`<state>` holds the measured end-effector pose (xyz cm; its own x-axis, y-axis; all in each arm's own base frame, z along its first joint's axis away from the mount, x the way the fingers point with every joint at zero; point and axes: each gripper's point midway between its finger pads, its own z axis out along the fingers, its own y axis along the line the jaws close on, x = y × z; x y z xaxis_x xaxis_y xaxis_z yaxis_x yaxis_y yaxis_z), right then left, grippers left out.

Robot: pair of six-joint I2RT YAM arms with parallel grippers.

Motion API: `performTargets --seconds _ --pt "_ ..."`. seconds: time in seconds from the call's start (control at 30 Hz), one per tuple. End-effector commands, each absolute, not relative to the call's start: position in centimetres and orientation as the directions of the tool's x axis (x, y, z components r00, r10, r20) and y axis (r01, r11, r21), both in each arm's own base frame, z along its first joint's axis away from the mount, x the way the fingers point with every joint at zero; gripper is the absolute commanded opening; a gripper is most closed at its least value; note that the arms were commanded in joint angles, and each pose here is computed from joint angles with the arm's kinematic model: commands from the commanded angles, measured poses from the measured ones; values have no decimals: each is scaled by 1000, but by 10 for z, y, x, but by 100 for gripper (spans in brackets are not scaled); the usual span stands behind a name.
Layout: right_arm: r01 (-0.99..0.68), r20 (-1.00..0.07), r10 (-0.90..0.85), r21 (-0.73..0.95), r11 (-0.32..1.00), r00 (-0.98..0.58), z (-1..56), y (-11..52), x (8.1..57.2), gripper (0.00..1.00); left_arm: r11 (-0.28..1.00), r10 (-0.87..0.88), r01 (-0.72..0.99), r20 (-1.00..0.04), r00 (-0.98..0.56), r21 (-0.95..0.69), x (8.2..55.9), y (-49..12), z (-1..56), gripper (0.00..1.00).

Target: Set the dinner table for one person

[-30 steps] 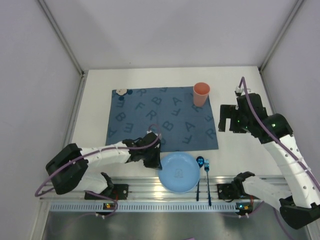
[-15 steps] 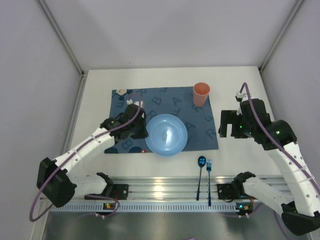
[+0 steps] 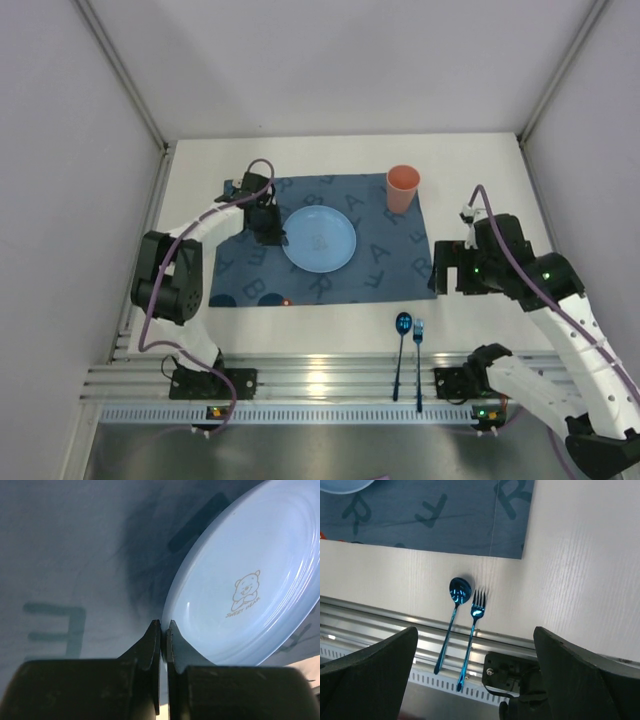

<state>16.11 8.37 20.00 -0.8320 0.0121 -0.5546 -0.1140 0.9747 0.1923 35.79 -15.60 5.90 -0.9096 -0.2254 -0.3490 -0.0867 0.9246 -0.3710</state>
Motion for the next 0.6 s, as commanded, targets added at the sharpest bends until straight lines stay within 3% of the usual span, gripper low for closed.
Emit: performTargets --seconds 0.0,0.1,0.2,0.23,0.4,0.57 --pt "-169 -531 6 281 945 -848 192 106 160 100 884 -223 0 -421 -879 -468 394 -179 80 0" --pt "-216 -472 -30 345 914 -881 174 123 155 100 904 -227 -37 -403 -887 -427 394 -170 64 0" --pt "-212 -428 -37 368 905 -903 157 131 155 100 916 -245 -67 -419 -874 -395 394 -158 60 40" --pt "-203 -413 -29 382 901 -910 153 134 154 100 918 -252 -76 -424 -870 -389 390 -152 60 59" --pt "-166 -308 -37 406 899 -951 115 145 148 100 929 -265 -103 -445 -856 -355 378 -138 62 86" --pt "-181 -218 -94 420 889 -971 97 165 131 88 938 -256 -102 -467 -846 -331 367 -129 77 88"
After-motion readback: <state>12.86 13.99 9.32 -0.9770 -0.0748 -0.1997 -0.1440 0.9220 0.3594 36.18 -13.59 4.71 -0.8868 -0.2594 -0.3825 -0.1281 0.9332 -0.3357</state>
